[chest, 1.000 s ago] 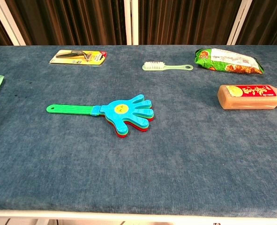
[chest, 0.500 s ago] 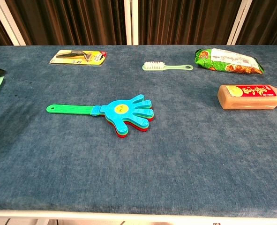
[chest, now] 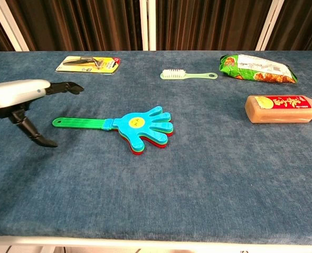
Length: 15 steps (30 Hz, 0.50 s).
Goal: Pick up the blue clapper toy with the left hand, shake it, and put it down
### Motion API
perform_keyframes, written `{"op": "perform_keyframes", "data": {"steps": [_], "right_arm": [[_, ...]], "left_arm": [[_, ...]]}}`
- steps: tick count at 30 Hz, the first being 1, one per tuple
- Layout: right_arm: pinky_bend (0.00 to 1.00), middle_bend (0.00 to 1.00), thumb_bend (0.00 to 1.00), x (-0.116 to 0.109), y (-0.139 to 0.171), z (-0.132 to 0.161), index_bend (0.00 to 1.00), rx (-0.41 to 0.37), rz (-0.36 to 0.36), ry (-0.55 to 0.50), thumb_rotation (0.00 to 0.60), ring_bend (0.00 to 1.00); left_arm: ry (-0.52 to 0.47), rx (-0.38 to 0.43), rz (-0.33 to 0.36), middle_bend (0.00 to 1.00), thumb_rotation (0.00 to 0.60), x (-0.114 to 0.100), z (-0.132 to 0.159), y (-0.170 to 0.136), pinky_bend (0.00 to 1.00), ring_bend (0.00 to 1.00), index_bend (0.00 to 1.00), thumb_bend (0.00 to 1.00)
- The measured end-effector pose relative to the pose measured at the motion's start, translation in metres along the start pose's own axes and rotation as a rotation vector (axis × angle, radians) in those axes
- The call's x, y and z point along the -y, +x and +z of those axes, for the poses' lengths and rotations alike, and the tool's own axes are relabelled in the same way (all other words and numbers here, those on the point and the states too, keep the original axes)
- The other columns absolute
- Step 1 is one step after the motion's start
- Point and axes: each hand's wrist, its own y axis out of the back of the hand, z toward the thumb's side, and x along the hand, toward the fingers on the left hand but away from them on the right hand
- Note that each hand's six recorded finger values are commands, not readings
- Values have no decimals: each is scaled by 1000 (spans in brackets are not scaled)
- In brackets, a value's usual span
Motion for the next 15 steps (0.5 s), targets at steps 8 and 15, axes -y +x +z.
{"op": "perform_keyframes", "data": {"steps": [8, 15], "right_arm": [[0, 0, 271, 2, -1, -2, 0, 6, 7, -3, 600, 0], [0, 0, 271, 2, -2, -7, 0, 16, 10, -7, 600, 0]], "left_arm": [[-101, 7, -53, 61, 600, 9, 19, 32, 0, 0, 137, 86], [-137, -3, -69, 69, 600, 15, 24, 49, 0, 0, 199, 117]]}}
